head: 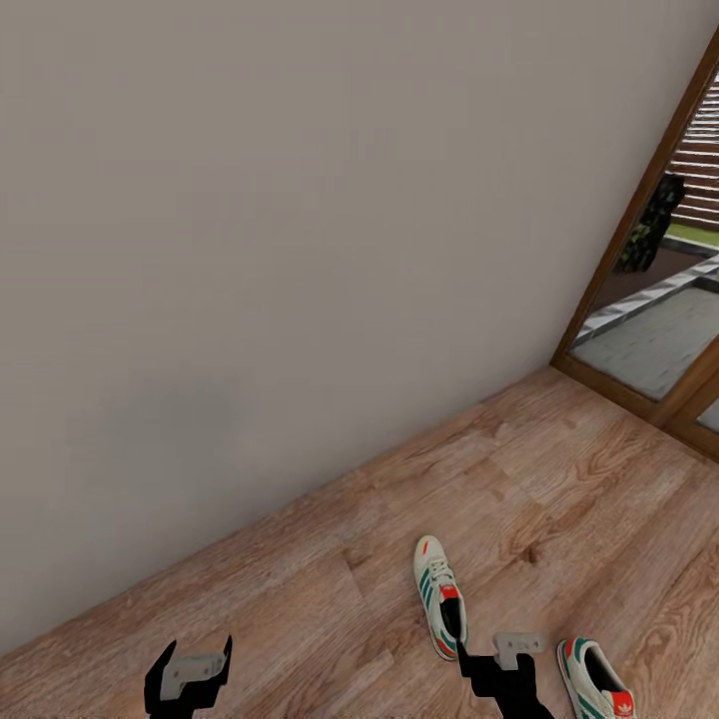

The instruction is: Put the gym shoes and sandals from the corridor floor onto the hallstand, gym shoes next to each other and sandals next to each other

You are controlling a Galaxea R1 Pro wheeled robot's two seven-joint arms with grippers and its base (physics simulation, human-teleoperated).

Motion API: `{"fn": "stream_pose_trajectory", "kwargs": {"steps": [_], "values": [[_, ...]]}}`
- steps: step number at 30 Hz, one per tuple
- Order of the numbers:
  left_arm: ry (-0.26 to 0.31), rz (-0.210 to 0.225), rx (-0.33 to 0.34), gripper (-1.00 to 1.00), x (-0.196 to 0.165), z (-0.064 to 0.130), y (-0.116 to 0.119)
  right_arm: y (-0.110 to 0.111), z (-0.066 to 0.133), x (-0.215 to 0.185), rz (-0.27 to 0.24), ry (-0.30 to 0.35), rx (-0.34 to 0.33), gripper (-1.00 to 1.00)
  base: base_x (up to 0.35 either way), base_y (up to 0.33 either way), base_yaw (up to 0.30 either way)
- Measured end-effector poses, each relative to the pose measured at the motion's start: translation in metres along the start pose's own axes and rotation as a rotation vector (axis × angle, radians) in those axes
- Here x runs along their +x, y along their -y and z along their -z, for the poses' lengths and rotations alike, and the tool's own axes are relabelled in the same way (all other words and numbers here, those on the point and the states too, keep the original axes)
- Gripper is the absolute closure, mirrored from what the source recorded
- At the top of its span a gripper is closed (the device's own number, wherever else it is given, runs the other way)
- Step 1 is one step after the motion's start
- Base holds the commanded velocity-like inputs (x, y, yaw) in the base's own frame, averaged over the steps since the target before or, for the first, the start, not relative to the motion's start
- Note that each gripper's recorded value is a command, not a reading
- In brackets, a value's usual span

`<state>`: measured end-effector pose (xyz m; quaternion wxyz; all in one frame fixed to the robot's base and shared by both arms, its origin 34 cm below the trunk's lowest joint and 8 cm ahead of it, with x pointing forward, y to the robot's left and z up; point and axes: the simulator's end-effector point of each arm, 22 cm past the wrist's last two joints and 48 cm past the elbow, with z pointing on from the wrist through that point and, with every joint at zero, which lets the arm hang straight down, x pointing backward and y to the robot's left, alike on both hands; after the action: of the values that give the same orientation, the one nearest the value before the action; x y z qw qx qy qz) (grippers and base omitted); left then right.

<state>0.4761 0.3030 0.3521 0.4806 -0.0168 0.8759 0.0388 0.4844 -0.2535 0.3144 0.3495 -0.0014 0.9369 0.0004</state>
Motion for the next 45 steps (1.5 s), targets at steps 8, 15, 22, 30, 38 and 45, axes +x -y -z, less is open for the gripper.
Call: {"fn": "stream_pose_trajectory", "kwargs": {"steps": [8,15,22,30,38,45], "values": [[0.041,-0.002,0.004,-1.00,-0.001,-0.013,0.002,0.001,-0.012,0.020,-0.001,-0.013,0.001,-1.00,0.000,0.000,0.000],[0.121,-0.002,0.005,-1.00,-0.023,-0.027,0.004,-0.001,-0.022,0.039,0.000,-0.024,-0.007,-1.00,0.000,0.000,0.000],[0.174,-0.002,0.006,-1.00,-0.039,-0.034,0.005,-0.003,-0.028,0.050,0.002,-0.032,-0.011,-1.00,0.000,0.000,0.000],[0.176,-0.003,0.006,-1.00,-0.031,-0.038,0.005,-0.003,-0.033,0.056,0.000,-0.030,-0.008,-1.00,0.000,0.000,0.014],[0.166,-0.007,0.007,-1.00,-0.009,-0.044,0.006,-0.002,-0.047,0.033,0.001,0.050,-0.009,-1.00,0.000,0.000,0.092],[0.155,-0.007,0.008,-1.00,0.012,-0.049,0.007,-0.002,-0.058,0.048,0.006,0.048,-0.010,-1.00,0.000,0.000,0.108]]}}
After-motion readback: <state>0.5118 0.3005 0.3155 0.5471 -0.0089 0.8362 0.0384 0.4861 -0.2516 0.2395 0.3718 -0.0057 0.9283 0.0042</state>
